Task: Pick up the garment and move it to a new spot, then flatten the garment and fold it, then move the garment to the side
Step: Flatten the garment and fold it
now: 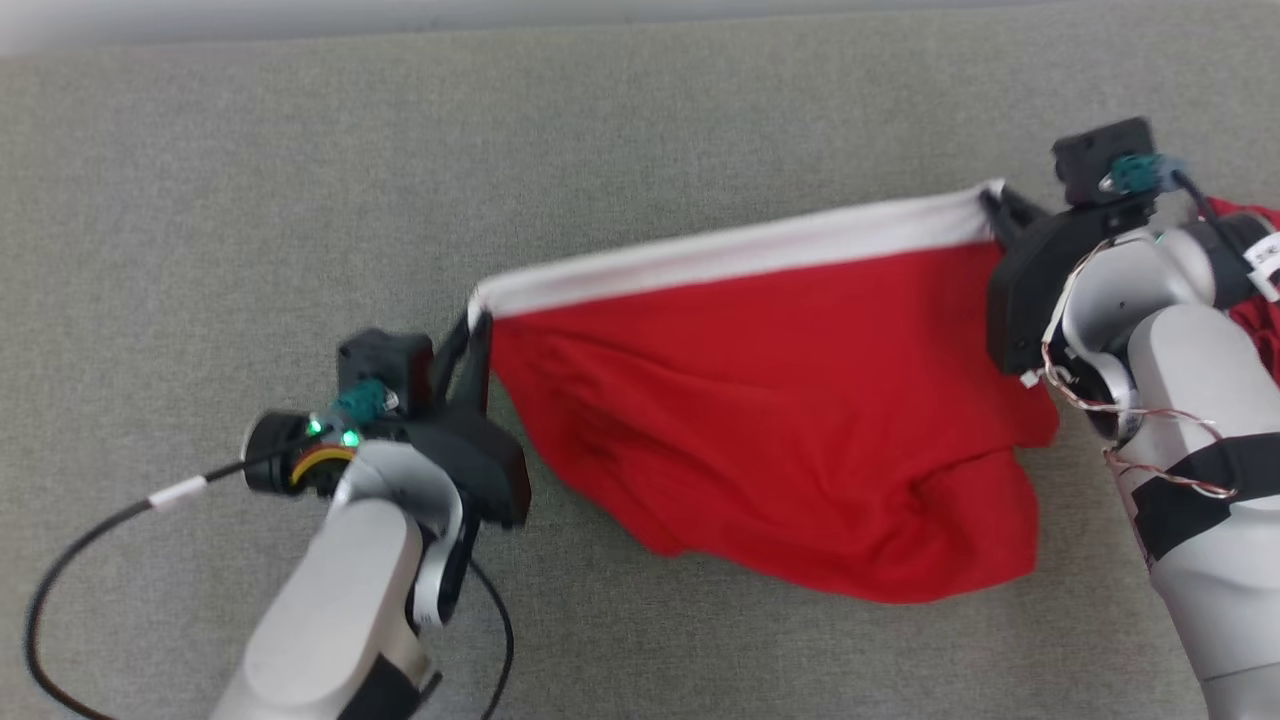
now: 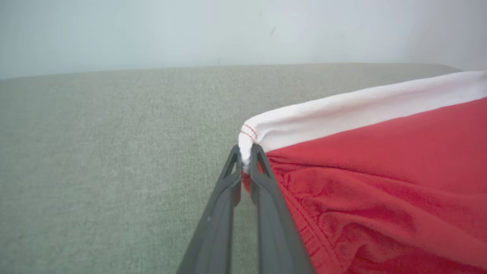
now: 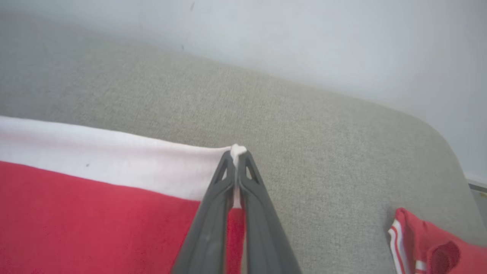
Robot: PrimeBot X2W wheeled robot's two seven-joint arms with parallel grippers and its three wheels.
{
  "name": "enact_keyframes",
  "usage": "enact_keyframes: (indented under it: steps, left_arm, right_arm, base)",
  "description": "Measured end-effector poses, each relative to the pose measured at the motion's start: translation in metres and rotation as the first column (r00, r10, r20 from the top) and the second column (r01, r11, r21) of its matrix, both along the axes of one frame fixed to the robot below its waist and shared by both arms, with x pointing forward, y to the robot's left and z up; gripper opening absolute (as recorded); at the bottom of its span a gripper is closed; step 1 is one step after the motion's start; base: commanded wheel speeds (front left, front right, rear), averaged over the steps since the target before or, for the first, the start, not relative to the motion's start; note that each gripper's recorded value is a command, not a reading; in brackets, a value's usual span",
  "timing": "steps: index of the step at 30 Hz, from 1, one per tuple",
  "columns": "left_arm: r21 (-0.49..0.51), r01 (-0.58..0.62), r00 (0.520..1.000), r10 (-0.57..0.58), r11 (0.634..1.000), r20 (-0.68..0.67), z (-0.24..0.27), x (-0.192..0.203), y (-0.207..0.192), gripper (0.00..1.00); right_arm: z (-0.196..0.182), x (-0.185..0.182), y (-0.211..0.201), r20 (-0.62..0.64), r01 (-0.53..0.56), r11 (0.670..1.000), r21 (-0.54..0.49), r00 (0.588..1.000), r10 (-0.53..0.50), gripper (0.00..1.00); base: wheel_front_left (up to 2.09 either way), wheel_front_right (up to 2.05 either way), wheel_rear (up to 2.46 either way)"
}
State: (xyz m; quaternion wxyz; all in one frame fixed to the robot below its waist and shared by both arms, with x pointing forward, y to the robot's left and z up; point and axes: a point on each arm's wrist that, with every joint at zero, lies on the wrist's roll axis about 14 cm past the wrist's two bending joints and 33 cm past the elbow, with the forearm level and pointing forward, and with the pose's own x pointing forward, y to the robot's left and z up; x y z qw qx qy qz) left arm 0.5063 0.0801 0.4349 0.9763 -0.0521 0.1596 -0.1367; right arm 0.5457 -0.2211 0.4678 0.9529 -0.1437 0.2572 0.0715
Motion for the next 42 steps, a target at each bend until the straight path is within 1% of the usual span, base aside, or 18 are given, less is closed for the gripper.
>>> enact_keyframes:
  steps: [2, 4, 7, 8, 10, 11, 14, 17, 20, 22, 23, 26, 28, 29, 32, 34, 37, 42]
  left_arm:
    - [-0.023, -0.005, 0.995, 0.007, 1.000, 0.103, 0.031, 0.012, -0.001, 0.00]
    - [-0.043, -0.007, 0.981, 0.015, 0.999, 0.196, 0.061, 0.021, -0.001, 0.00]
    - [-0.077, 0.017, 0.954, 0.007, 0.997, 0.299, 0.103, 0.029, -0.006, 0.00]
    - [-0.098, 0.035, 0.947, -0.002, 0.995, 0.321, 0.115, 0.030, -0.009, 0.00]
    - [-0.101, 0.095, 0.934, -0.053, 0.990, 0.354, 0.137, 0.031, -0.019, 0.00]
    - [-0.133, 0.114, 0.929, -0.059, 0.985, 0.365, 0.149, 0.030, -0.022, 0.00]
    - [-0.135, 0.165, 0.903, -0.095, 0.977, 0.418, 0.186, 0.029, -0.026, 0.00]
    - [-0.166, 0.220, 0.872, -0.117, 0.961, 0.475, 0.227, 0.023, -0.030, 0.00]
    - [-0.199, 0.257, 0.833, -0.113, 0.946, 0.542, 0.270, 0.015, -0.029, 0.00]
    - [-0.221, 0.287, 0.812, -0.115, 0.932, 0.572, 0.290, 0.008, -0.032, 0.00]
    - [-0.221, 0.287, 0.812, -0.115, 0.932, 0.572, 0.290, 0.008, -0.032, 0.00]
    - [-0.230, 0.329, 0.799, -0.140, 0.916, 0.585, 0.305, -0.001, -0.041, 0.00]
    - [-0.238, 0.347, 0.795, -0.150, 0.907, 0.588, 0.310, -0.005, -0.043, 0.00]
    - [-0.248, 0.354, 0.797, -0.152, 0.902, 0.585, 0.311, -0.006, -0.045, 0.00]
    - [-0.256, 0.372, 0.804, -0.172, 0.892, 0.569, 0.309, -0.004, -0.049, 0.00]
    - [-0.267, 0.379, 0.815, -0.183, 0.886, 0.550, 0.306, 0.001, -0.053, 0.00]
    - [-0.272, 0.381, 0.835, -0.202, 0.884, 0.512, 0.297, 0.014, -0.058, 0.00]
    - [-0.285, 0.348, 0.870, -0.194, 0.893, 0.454, 0.276, 0.045, -0.057, 0.00]
  right_arm:
    - [0.024, 0.006, 0.001, 0.100, -0.006, 1.000, 0.018, 0.995, 0.004, 0.00]
    - [0.048, 0.009, 0.002, 0.198, -0.015, 0.999, 0.036, 0.980, 0.008, 0.00]
    - [0.089, 0.010, 0.006, 0.348, -0.044, 0.998, 0.050, 0.937, 0.024, 0.00]
    - [0.103, 0.010, 0.007, 0.397, -0.054, 0.997, 0.058, 0.917, 0.026, 0.00]
    - [0.130, 0.006, 0.009, 0.484, -0.075, 0.996, 0.057, 0.874, 0.038, 0.00]
    - [0.144, 0.004, 0.009, 0.525, -0.083, 0.995, 0.056, 0.850, 0.041, 0.00]
    - [0.182, -0.007, 0.009, 0.626, -0.102, 0.994, 0.033, 0.777, 0.059, 0.00]
    - [0.229, -0.022, 0.009, 0.730, -0.118, 0.993, 0.008, 0.679, 0.075, 0.00]
    - [0.270, -0.041, 0.002, 0.811, -0.110, 0.994, -0.019, 0.579, 0.080, 0.00]
    - [0.285, -0.052, -0.004, 0.833, -0.095, 0.995, -0.036, 0.547, 0.083, 0.00]
    - [0.285, -0.052, -0.004, 0.833, -0.095, 0.995, -0.036, 0.547, 0.083, 0.00]
    - [0.307, -0.068, -0.011, 0.868, -0.078, 0.996, -0.052, 0.490, 0.083, 0.00]
    - [0.317, -0.077, -0.015, 0.884, -0.065, 0.996, -0.057, 0.461, 0.080, 0.00]
    - [0.320, -0.079, -0.017, 0.889, -0.060, 0.997, -0.058, 0.452, 0.079, 0.00]
    - [0.316, -0.077, -0.023, 0.880, -0.041, 0.998, -0.056, 0.469, 0.068, 0.00]
    - [0.310, -0.071, -0.023, 0.869, -0.035, 0.998, -0.054, 0.491, 0.065, 0.00]
    - [0.295, -0.058, -0.021, 0.841, -0.038, 0.998, -0.058, 0.536, 0.069, 0.00]
    - [0.268, -0.027, -0.008, 0.791, -0.074, 0.994, -0.085, 0.602, 0.112, 0.00]
  base:
    - [0.00, 0.00, 0.00]
    - [0.00, 0.00, 0.00]
    - [0.00, 0.00, 0.00]
    - [0.00, 0.00, 0.00]
    - [0.00, 0.00, 0.00]
    - [0.00, 0.00, 0.00]
    - [0.00, 0.00, 0.00]
    - [0.00, 0.00, 0.00]
    - [0.00, 0.00, 0.00]
    - [0.00, 0.00, 0.00]
    - [0.00, 0.00, 0.00]
    - [0.00, 0.00, 0.00]
    - [0.00, 0.00, 0.00]
    - [0.00, 0.00, 0.00]
    - [0.00, 0.00, 0.00]
    - [0.00, 0.00, 0.00]
    - [0.00, 0.00, 0.00]
    - [0.00, 0.00, 0.00]
